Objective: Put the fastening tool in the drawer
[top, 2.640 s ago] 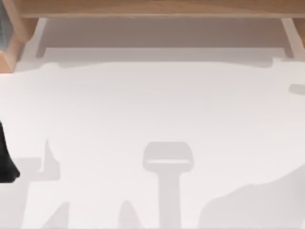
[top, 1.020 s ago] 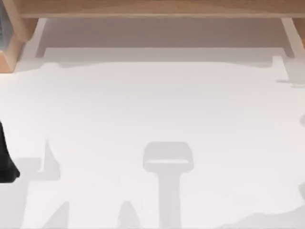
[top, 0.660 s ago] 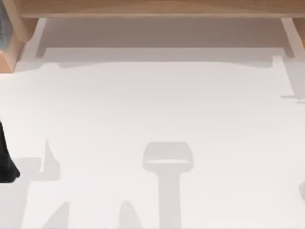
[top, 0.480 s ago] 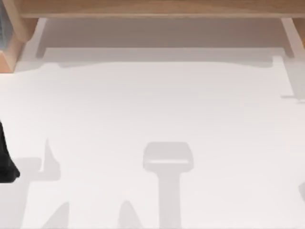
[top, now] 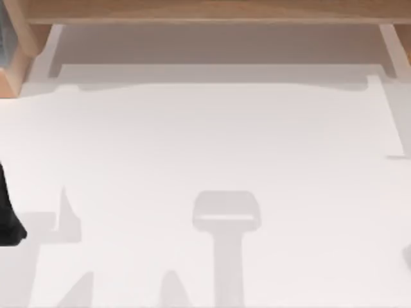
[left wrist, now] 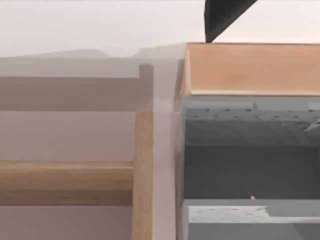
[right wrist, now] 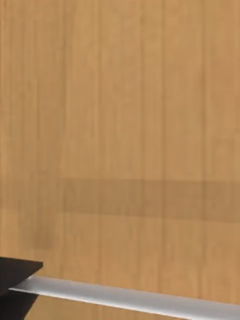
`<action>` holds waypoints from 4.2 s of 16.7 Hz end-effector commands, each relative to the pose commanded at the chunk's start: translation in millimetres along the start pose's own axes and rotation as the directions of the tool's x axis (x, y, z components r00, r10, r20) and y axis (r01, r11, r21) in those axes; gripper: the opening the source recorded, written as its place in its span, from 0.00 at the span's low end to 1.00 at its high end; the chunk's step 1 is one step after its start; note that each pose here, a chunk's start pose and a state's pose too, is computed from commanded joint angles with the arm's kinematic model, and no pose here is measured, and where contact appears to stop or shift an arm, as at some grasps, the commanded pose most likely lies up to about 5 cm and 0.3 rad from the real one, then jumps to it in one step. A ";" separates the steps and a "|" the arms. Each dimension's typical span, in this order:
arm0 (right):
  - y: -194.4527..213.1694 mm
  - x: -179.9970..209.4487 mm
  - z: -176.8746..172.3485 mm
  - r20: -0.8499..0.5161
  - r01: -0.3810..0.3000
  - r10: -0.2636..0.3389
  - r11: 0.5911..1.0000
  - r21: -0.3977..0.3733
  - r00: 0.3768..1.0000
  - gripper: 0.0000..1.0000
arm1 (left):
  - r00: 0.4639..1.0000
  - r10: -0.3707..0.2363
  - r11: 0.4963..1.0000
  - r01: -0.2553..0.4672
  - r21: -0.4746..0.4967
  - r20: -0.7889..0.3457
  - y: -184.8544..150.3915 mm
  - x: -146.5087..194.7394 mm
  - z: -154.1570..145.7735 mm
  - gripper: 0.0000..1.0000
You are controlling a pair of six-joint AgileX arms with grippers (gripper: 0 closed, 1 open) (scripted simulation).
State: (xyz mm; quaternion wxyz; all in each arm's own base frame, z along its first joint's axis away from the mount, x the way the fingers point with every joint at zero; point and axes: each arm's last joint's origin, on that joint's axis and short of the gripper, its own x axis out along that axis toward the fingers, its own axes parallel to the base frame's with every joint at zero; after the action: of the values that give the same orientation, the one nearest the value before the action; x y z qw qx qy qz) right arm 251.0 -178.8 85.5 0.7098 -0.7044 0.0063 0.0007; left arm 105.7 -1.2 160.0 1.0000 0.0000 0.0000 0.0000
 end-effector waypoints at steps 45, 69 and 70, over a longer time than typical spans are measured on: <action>-8.4 -27.7 -19.5 -0.194 -0.037 0.105 0.945 0.326 0.975 1.00 | 1.000 0.000 1.000 0.000 0.000 0.000 0.0 0.0 0.0 1.00; -98.1 -24.3 191.2 -0.001 -0.054 1.000 0.002 0.999 0.029 1.00 | 1.000 0.000 1.000 0.000 0.000 0.000 0.0 0.0 0.0 1.00; -99.5 -26.2 194.1 -0.004 -0.059 1.000 0.005 0.998 0.016 1.00 | 1.000 0.000 1.000 0.000 0.000 0.000 0.0 0.0 0.0 1.00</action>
State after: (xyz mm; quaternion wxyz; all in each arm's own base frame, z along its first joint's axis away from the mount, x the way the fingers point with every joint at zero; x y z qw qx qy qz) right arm 227.3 14.7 186.7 0.7090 -0.0167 0.7047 0.0194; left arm 105.7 -1.2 160.0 1.0000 0.0000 0.0000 0.0000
